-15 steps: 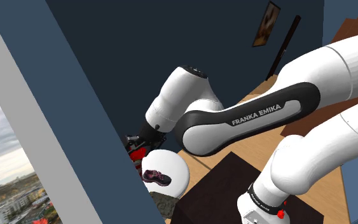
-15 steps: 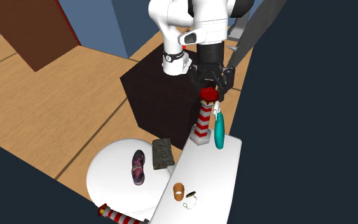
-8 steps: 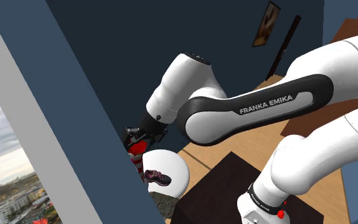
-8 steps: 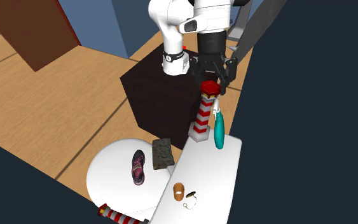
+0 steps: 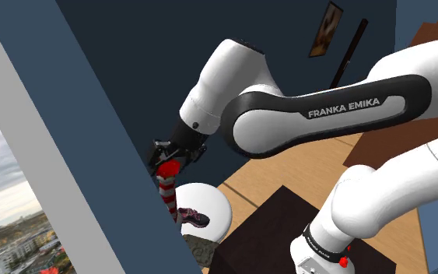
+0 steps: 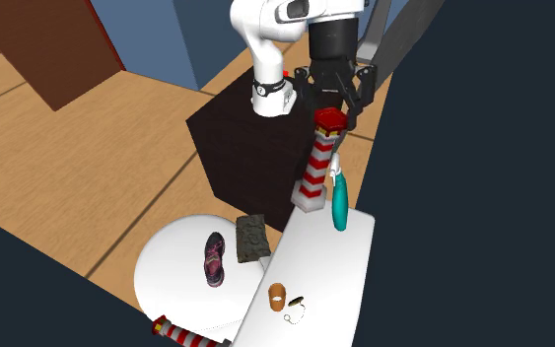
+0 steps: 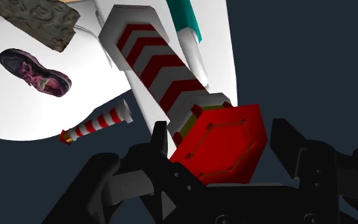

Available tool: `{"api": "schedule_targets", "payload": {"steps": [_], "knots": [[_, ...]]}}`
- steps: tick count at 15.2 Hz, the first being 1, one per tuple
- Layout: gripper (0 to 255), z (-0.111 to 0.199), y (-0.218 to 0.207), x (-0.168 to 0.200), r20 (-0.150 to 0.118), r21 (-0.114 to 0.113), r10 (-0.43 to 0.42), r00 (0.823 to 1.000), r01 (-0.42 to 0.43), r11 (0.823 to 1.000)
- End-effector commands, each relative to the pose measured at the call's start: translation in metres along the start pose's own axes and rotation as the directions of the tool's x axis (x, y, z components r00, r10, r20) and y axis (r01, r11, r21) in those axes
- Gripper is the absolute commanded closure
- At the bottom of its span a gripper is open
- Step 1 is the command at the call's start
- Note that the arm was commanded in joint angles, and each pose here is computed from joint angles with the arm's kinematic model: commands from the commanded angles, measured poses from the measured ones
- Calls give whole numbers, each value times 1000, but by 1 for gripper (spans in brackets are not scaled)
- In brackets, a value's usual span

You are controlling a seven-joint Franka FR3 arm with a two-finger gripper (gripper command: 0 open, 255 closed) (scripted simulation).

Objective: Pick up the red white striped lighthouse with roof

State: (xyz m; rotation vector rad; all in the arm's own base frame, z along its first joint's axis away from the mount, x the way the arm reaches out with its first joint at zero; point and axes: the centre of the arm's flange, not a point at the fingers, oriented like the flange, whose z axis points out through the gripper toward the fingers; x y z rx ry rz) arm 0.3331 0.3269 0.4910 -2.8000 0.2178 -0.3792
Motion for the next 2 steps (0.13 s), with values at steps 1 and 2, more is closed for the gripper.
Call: {"api": "schedule_targets", "payload": {"steps": [1, 2], "knots": [[255, -7, -2, 1, 0, 0, 0, 1000, 0, 1000], [255, -7, -2, 1, 0, 0, 0, 1000, 0, 1000]]}}
